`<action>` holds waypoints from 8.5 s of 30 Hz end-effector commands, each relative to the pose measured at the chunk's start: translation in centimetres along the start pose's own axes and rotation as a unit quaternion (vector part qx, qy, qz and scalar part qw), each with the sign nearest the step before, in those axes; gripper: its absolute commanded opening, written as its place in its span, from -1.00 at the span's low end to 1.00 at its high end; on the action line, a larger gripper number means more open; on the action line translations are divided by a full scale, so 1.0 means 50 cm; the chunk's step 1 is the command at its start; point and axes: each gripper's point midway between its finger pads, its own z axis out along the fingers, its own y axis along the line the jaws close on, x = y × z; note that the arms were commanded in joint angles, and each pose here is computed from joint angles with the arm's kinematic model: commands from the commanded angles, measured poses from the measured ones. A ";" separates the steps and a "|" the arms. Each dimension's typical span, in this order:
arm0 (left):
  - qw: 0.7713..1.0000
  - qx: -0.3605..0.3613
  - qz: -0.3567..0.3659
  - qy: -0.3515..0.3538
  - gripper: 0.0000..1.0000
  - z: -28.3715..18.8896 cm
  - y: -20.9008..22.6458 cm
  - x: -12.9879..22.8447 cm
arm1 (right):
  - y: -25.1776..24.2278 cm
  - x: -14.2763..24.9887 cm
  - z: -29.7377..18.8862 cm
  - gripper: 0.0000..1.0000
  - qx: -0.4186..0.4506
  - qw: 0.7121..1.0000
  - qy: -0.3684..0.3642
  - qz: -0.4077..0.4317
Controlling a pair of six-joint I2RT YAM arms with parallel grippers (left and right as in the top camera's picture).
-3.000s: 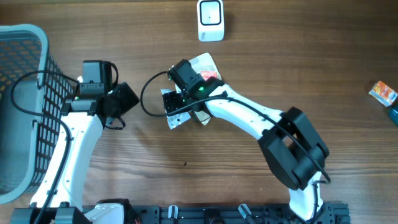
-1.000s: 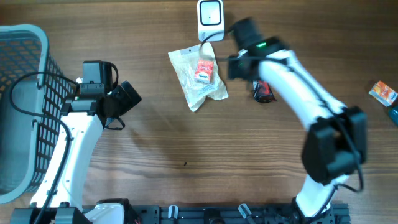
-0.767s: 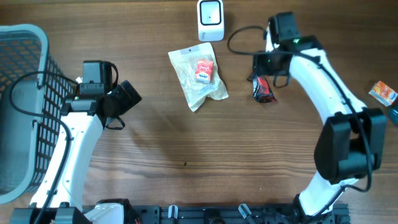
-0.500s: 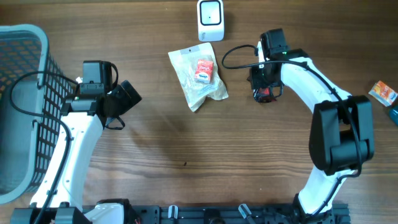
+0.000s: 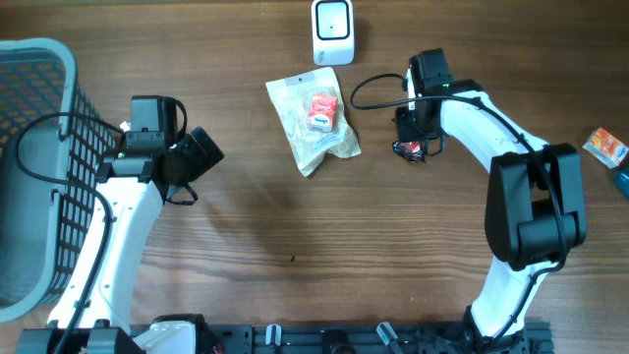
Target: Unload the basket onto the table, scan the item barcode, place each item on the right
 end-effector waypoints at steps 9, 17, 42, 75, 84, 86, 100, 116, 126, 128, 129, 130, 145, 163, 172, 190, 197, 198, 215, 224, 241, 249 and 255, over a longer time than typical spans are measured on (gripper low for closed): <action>1.000 -0.003 -0.003 -0.005 1.00 -0.002 0.003 -0.006 | 0.132 -0.165 -0.114 -0.91 -0.090 0.990 -0.102 0.042; 1.000 -0.003 -0.003 -0.005 1.00 -0.002 0.003 -0.006 | 0.153 -0.240 -0.161 -0.91 -0.082 0.980 -0.174 0.056; 1.000 -0.003 -0.003 -0.005 1.00 -0.002 0.003 -0.006 | 0.273 -0.483 -0.209 -0.91 0.213 0.806 -0.478 -0.277; 1.000 -0.003 -0.003 -0.005 1.00 -0.002 0.003 -0.006 | -0.913 0.123 -0.110 0.20 0.346 0.754 -0.142 0.540; 1.000 -0.003 -0.003 -0.005 1.00 -0.002 0.003 -0.006 | -0.677 -0.089 -0.484 1.00 0.058 0.824 -0.322 0.462; 1.000 -0.003 -0.003 -0.005 1.00 -0.002 0.003 -0.006 | -0.486 -0.159 -0.520 1.00 -0.141 0.850 -0.314 0.398; 1.000 -0.003 -0.003 -0.005 1.00 -0.002 0.003 -0.006 | 0.344 -0.137 -0.116 0.18 -0.213 0.968 -0.044 0.125; 1.000 -0.003 -0.003 -0.005 1.00 -0.002 0.003 -0.006 | 0.296 -0.072 -0.041 0.03 -0.078 0.994 -0.014 0.077; 1.000 -0.003 -0.003 -0.005 1.00 -0.002 0.003 -0.006 | 0.183 -0.091 -0.156 0.25 -0.157 0.986 -0.014 0.055; 1.000 -0.003 -0.003 -0.005 1.00 -0.002 0.003 -0.006 | 0.175 -0.093 -0.141 0.20 -0.159 0.984 -0.017 0.078; 1.000 -0.003 -0.003 -0.005 1.00 -0.002 0.003 -0.006 | 0.182 -0.088 -0.131 0.18 -0.170 0.982 -0.016 0.085; 1.000 -0.003 -0.003 -0.005 1.00 -0.002 0.003 -0.006 | 0.203 -0.083 -0.122 0.14 -0.202 0.976 -0.015 0.085; 1.000 -0.003 -0.003 -0.005 1.00 -0.002 0.003 -0.006 | 0.249 -0.032 -0.013 -0.44 -0.271 0.942 0.009 0.196; 1.000 -0.003 -0.003 -0.005 1.00 -0.002 0.003 -0.006 | 0.181 -0.058 -0.074 -0.13 -0.309 0.930 0.002 0.200; 1.000 -0.003 -0.003 -0.005 1.00 -0.002 0.003 -0.006 | 0.231 -0.087 -0.123 -0.09 -0.402 0.892 0.002 0.206; 1.000 -0.003 -0.003 -0.005 1.00 -0.002 0.003 -0.006 | 0.250 -0.063 -0.010 -0.91 -0.263 0.941 -0.012 0.211; 1.000 -0.003 -0.003 -0.005 1.00 -0.002 0.003 -0.006 | 0.315 -0.122 -0.253 -0.91 -0.576 0.813 -0.056 0.061; 1.000 -0.003 -0.003 -0.005 1.00 -0.002 0.003 -0.006 | 0.317 -0.117 -0.283 -0.91 -0.609 0.790 -0.062 0.030; 1.000 -0.003 -0.003 -0.005 1.00 -0.002 0.003 -0.006 | 0.193 -0.118 -0.095 -0.91 -0.343 0.917 -0.053 0.198; 1.000 -0.003 -0.003 -0.005 1.00 -0.002 0.003 -0.006 | -0.018 0.025 -0.061 0.65 -0.005 0.984 0.015 0.175; 1.000 -0.003 -0.003 -0.005 1.00 -0.002 0.003 -0.006 | 0.091 -0.057 -0.042 0.32 0.184 0.979 -0.085 0.032; 1.000 -0.003 -0.003 -0.005 1.00 -0.002 0.003 -0.006 | 0.065 -0.015 0.037 -0.03 0.217 0.975 -0.040 0.009; 1.000 -0.003 -0.003 -0.005 1.00 -0.002 0.003 -0.006 | 0.094 -0.049 -0.016 -0.91 0.175 0.983 -0.044 0.027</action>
